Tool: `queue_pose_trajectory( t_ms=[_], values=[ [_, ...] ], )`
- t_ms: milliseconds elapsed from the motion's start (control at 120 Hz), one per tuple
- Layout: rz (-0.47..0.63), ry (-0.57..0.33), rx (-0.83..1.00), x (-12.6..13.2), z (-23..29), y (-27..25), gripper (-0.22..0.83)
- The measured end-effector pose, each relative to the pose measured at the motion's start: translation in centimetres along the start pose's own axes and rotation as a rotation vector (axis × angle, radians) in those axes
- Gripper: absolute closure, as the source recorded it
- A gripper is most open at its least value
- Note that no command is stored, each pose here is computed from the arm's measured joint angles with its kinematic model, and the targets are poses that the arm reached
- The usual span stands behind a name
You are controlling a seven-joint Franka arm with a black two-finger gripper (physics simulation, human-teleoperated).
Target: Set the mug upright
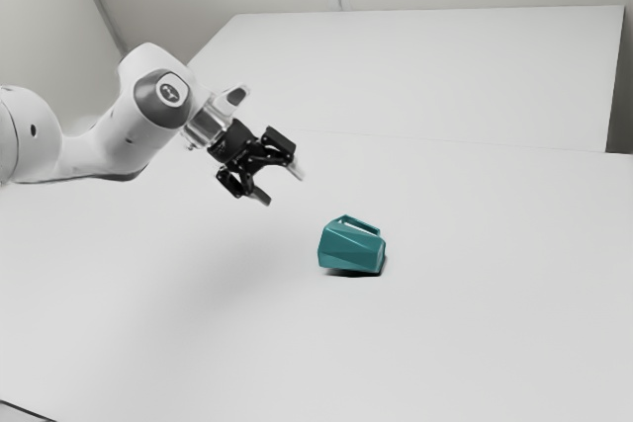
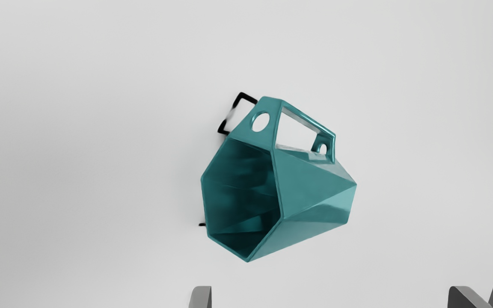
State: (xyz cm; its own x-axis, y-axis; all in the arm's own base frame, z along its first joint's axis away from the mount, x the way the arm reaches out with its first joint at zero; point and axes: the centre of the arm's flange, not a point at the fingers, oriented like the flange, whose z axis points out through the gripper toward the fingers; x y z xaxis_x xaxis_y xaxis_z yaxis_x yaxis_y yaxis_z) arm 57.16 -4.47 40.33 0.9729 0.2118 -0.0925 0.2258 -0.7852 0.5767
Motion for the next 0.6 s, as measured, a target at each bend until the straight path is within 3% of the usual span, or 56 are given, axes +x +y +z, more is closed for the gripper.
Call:
queue_pose_trajectory(
  t_ms=[283, 600],
  values=[
    [0.039, 0.017, -0.107, 0.2, 6.2, -0.3, 0.0],
    [0.091, 0.043, -0.131, 1.6, 8.3, -3.0, 0.0]
  ],
)
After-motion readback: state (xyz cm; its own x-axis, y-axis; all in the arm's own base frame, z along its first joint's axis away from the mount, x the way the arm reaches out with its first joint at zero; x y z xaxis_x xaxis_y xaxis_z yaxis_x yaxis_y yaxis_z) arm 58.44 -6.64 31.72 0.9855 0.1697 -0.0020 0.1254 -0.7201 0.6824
